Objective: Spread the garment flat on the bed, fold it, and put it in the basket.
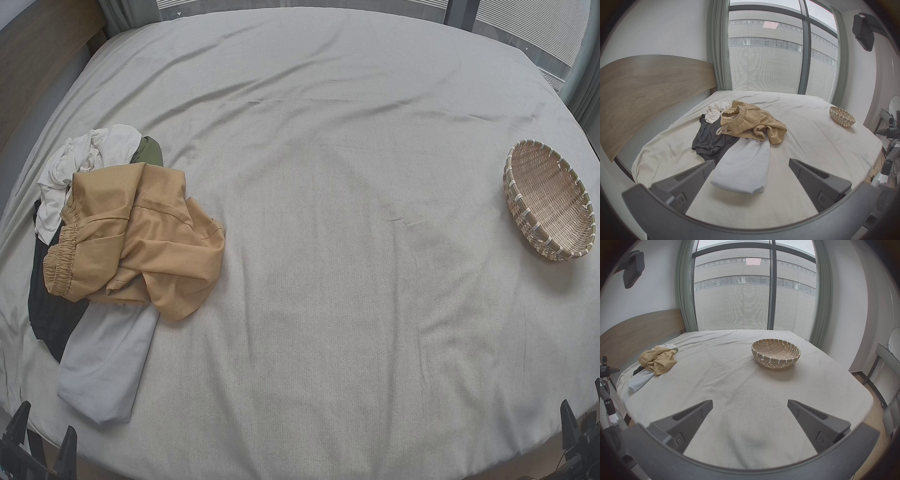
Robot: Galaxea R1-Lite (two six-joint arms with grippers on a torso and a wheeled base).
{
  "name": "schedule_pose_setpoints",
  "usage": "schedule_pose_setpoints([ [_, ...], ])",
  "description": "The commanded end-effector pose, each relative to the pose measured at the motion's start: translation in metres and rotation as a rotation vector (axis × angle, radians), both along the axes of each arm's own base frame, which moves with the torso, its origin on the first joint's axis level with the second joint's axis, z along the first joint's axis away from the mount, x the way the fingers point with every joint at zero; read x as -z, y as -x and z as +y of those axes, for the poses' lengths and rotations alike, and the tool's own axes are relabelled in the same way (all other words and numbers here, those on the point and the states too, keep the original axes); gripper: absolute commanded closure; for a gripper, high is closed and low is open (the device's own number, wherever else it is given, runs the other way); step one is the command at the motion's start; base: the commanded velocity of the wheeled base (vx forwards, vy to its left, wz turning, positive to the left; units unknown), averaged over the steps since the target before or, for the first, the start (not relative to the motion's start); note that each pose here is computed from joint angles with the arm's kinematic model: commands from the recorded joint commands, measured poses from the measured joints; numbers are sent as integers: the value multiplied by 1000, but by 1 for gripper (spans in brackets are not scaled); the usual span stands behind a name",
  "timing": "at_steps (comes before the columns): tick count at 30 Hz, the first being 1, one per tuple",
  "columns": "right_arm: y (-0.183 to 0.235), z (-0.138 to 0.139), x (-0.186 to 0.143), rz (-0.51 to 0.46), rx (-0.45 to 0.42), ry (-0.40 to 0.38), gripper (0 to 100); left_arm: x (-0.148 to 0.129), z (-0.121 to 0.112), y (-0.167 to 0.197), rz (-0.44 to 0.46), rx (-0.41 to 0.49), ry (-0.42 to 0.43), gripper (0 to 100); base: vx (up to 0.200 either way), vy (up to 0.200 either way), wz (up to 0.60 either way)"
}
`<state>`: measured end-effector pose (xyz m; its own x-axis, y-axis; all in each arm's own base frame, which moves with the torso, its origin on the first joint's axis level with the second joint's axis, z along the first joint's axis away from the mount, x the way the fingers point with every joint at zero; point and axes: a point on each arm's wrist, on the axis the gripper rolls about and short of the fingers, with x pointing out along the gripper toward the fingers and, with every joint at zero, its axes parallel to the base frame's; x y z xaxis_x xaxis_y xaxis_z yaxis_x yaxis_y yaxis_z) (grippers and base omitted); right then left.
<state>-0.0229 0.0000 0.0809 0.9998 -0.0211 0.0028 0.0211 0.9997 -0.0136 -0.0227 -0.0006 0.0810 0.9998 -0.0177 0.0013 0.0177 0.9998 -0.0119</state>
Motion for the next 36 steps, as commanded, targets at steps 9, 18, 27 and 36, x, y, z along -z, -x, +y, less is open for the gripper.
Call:
schedule_pose_setpoints([
  [9, -1, 0, 5, 7, 0, 0, 0, 5, 0, 0, -2, -10, 0, 0, 0, 0, 0],
  [18, -1, 0, 5, 7, 2, 0, 0, -59, 1, 11, -110, -25, 66, 0, 0, 0, 0],
  [27, 0, 0, 5, 6, -1, 0, 0, -99, -2, -15, 24, 119, 354, 0, 0, 0, 0],
  [36, 0, 0, 5, 6, -1, 0, 0, -152, -4, -72, 114, 137, 411, 0, 0, 0, 0],
])
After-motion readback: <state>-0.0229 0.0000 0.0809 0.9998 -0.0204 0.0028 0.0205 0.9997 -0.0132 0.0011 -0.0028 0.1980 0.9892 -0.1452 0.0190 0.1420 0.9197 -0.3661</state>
